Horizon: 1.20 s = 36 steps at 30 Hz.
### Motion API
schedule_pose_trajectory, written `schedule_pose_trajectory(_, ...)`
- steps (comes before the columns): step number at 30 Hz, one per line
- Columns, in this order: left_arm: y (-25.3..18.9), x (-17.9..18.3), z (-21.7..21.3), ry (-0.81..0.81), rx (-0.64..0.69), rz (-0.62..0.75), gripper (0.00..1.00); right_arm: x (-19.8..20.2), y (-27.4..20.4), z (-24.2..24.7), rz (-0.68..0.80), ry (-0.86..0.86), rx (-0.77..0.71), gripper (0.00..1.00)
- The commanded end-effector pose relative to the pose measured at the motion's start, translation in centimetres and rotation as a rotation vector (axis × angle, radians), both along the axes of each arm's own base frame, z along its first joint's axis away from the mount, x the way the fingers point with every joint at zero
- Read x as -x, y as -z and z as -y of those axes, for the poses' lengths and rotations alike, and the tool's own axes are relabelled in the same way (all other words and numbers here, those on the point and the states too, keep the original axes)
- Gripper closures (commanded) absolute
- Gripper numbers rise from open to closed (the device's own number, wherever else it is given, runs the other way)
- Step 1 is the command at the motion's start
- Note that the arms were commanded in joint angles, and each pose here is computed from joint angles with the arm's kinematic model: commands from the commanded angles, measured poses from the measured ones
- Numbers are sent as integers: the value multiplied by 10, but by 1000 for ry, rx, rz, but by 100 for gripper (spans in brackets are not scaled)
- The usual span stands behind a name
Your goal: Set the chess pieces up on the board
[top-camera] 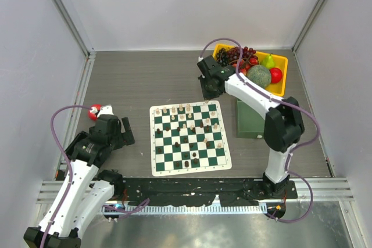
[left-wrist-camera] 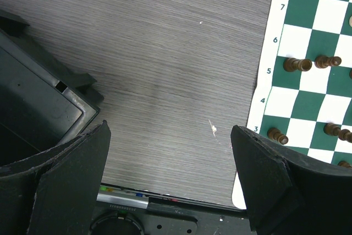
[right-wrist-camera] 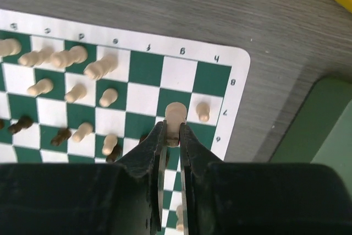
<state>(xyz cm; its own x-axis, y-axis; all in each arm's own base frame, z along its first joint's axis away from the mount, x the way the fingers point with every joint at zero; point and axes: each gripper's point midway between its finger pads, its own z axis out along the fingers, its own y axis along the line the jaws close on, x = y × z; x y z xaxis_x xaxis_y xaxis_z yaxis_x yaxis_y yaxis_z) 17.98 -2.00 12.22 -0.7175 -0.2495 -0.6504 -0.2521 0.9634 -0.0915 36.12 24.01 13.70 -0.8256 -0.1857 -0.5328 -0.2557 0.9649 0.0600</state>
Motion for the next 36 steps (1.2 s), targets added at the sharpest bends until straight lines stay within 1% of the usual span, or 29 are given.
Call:
schedule_pose_trajectory(1,-7,-7,-2,-9,-5,43,1,-25,14,-13,6,-19,-3,83)
schedule_pose_trajectory(2,-7,-8,-2,-9,-5,44,1,-28,24,-14,-11,-17,3,83)
schedule_pose_trajectory(6,-7,-8,-2,-10,-7,42,1,-37,38,-17,-30,-15,12,83)
schedule_pose_trajectory(14,-7,-8,-2,-10,-6,45,1,-44,50,-18,-44,-10,29,82)
schedule_pose_trajectory(23,-7,-8,-2,-10,-6,43,1,-35,64,-13,-89,-13,54,82)
schedule_pose_trajectory(29,-6,-7,-1,-4,-5,41,1,-31,82,-12,-124,-14,73,82)
schedule_pose_trajectory(33,-8,-8,-2,-8,-5,47,1,-30,86,-11,-131,-15,76,81)
schedule_pose_trajectory(36,-7,-7,-2,-5,-6,42,1,-30,84,-12,-128,-22,74,78)
